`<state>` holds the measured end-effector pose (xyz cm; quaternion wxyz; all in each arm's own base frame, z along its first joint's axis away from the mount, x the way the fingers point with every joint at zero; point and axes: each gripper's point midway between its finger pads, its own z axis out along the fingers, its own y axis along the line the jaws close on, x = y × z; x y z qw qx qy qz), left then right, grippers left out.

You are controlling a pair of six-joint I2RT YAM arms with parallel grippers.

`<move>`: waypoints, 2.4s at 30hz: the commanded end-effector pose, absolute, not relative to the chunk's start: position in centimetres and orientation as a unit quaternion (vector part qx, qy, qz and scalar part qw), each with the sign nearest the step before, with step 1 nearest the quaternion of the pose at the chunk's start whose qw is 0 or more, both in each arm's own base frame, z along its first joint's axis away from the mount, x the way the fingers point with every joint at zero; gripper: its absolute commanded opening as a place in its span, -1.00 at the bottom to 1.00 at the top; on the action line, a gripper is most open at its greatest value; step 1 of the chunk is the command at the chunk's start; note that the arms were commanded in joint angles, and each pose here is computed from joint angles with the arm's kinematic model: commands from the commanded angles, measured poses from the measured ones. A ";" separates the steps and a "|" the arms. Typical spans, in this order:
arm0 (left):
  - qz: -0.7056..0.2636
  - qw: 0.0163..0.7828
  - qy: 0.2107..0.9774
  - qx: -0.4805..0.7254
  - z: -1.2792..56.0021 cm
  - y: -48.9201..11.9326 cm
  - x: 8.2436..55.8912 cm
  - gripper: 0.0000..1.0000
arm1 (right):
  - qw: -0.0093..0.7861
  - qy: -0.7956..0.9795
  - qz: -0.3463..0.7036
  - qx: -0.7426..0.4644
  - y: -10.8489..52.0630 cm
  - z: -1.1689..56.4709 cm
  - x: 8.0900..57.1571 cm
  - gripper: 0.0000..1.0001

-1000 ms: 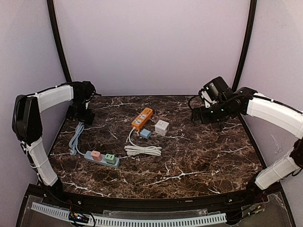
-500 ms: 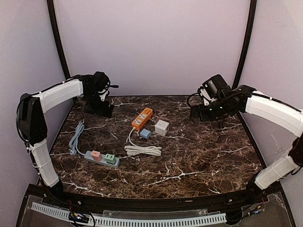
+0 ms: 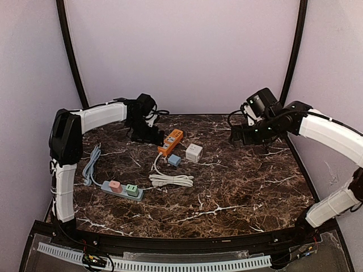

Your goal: Insert the plug

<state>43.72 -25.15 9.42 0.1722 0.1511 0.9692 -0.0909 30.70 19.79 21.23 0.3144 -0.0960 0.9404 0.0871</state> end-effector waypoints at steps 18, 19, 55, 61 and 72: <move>-0.110 0.187 0.949 0.230 4.7 -31.7 46.9 0.37 | 0.281 0.954 0.081 -0.069 18.0 21.1 28.5 0.97; -0.109 0.187 0.948 0.232 4.6 -31.9 46.9 0.29 | 0.279 0.954 0.081 -0.068 18.0 21.0 28.4 0.97; -0.109 0.063 0.866 0.483 3.4 -39.0 26.5 -0.49 | 0.284 0.954 0.079 -0.059 15.9 19.7 26.0 0.97; -0.079 0.091 0.859 0.497 5.0 -38.2 27.2 -0.31 | 0.288 0.951 0.090 -0.065 16.5 19.7 26.4 0.97; -0.101 0.163 0.863 0.467 10.6 -39.9 29.0 0.59 | 0.303 0.945 0.104 -0.059 17.3 19.8 27.3 0.97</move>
